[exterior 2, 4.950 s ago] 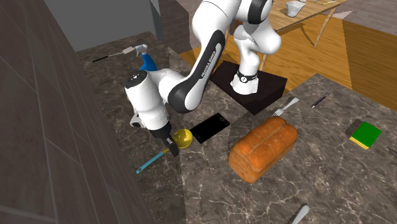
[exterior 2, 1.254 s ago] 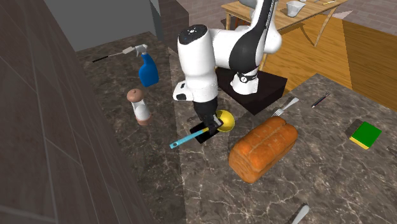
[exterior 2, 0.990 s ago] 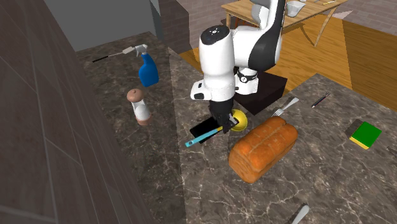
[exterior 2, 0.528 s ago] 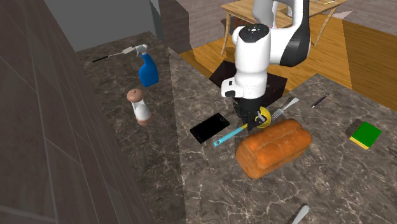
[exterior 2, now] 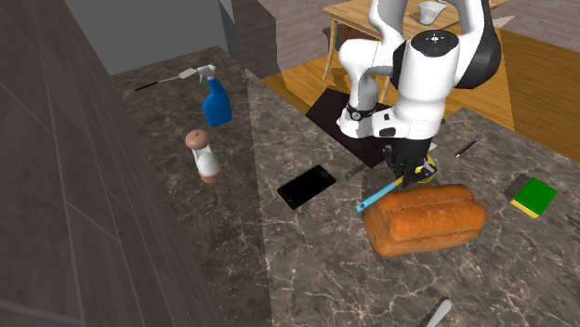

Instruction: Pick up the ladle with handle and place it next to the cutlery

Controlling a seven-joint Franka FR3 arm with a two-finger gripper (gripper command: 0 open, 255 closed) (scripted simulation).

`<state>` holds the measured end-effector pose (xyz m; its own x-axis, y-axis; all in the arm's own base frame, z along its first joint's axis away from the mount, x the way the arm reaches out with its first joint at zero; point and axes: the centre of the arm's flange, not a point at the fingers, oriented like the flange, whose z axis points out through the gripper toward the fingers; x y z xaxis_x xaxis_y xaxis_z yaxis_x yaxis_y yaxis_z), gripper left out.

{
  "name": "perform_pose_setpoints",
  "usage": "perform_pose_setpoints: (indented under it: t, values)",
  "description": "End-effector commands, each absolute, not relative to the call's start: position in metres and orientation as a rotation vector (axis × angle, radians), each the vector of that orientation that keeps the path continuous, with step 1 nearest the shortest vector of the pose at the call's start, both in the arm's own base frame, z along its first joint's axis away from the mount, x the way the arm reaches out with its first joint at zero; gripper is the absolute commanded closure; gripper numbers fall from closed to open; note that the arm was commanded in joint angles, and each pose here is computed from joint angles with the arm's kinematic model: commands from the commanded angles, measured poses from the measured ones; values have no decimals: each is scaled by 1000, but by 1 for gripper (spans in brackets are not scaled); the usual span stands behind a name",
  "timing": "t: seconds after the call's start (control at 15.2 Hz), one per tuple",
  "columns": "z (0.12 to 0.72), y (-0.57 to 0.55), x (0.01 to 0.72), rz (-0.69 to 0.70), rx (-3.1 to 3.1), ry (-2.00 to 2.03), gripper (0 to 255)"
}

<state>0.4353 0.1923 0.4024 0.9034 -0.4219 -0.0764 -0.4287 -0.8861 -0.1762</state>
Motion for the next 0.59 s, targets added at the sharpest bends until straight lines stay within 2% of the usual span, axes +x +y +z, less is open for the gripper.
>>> perform_pose_setpoints:
  t: [0.0, 0.53]
  values:
    - [400, 215, 418, 61, -2882, 647, 255]
    - [400, 302, 358, 61, -2882, 647, 255]
